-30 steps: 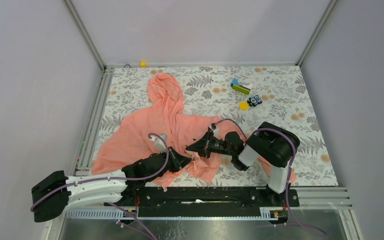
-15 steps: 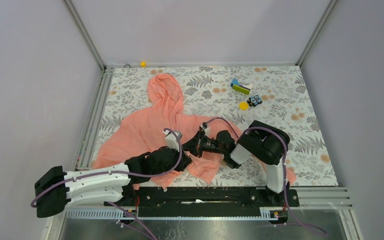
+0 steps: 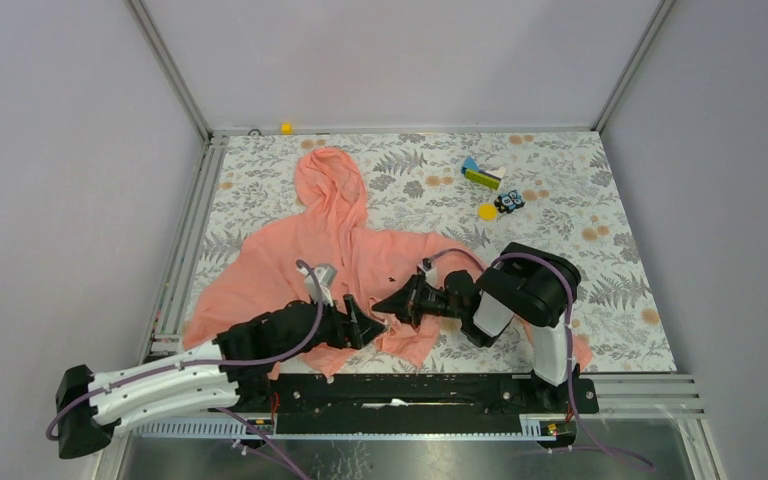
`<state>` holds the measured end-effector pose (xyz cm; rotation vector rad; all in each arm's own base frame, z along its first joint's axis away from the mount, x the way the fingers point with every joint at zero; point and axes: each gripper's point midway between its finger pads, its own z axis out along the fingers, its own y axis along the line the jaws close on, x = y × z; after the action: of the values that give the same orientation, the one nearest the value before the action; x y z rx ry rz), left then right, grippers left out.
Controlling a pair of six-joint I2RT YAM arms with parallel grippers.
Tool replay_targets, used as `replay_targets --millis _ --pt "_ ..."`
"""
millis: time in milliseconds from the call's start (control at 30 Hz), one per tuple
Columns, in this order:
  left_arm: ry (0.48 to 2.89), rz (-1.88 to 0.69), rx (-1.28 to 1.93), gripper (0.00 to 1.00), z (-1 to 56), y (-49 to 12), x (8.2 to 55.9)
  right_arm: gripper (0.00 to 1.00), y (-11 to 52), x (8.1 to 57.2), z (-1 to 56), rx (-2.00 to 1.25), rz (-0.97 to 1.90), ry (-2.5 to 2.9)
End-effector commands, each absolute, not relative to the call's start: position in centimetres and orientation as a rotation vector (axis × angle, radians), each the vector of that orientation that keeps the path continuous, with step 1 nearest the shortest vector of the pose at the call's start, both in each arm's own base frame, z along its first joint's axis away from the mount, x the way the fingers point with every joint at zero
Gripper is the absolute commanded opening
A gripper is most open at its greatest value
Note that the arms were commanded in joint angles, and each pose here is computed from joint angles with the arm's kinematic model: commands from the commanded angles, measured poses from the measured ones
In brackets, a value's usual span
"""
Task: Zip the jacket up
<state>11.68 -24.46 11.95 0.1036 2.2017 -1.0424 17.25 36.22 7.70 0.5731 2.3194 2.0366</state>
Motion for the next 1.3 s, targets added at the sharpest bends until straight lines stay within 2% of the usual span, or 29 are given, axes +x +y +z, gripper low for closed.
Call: replay_targets --millis 0,100,200,367,600,667,733,800,833,933,1133,1200,1267 --pt "2.174 -1.225 0.105 0.77 14.1 -25.4 10.0 0.0 35.9 17.9 10.2 0.519 2.111 2.164" --pt "2.215 -1.233 0.147 0.65 14.5 -26.7 9.7 0.0 35.9 18.2 10.1 0.557 2.106 2.158" --pt "2.308 -1.121 0.23 0.57 13.1 -28.4 9.0 0.0 35.8 18.6 9.9 0.599 2.092 2.155" --pt "2.425 -0.774 0.292 0.55 10.1 -29.8 8.7 0.0 35.5 18.9 9.2 0.663 2.071 2.163" --pt "2.437 -0.724 0.182 0.58 8.6 -30.4 8.8 0.0 35.0 18.8 8.7 0.7 2.039 2.177" --pt "2.45 -0.708 0.155 0.65 8.0 -30.1 8.8 0.0 35.0 18.8 8.7 0.704 2.037 2.179" --pt "2.458 -0.692 0.136 0.79 7.4 -29.8 8.7 0.0 35.0 18.8 8.5 0.711 2.035 2.182" --pt "2.464 -0.673 0.113 0.81 6.6 -29.4 8.8 0.0 34.9 18.8 8.5 0.72 2.032 2.182" --pt "2.463 -0.669 0.105 0.79 6.4 -29.4 8.9 0.0 34.9 18.8 8.5 0.72 2.032 2.179" --pt "2.459 -0.642 0.096 0.61 5.9 -29.7 9.3 0.0 34.8 18.8 8.5 0.725 2.029 2.177" --pt "2.48 -0.507 0.137 0.52 4.3 -29.9 9.8 0.0 34.6 18.7 8.5 0.734 2.025 2.177" --pt "2.482 -0.462 0.148 0.43 4.0 -29.8 10.0 0.0 34.5 18.6 8.6 0.731 2.023 2.174" --pt "2.483 -0.432 0.154 0.27 4.0 -29.9 10.2 0.0 34.4 18.6 8.4 0.729 2.016 2.179"
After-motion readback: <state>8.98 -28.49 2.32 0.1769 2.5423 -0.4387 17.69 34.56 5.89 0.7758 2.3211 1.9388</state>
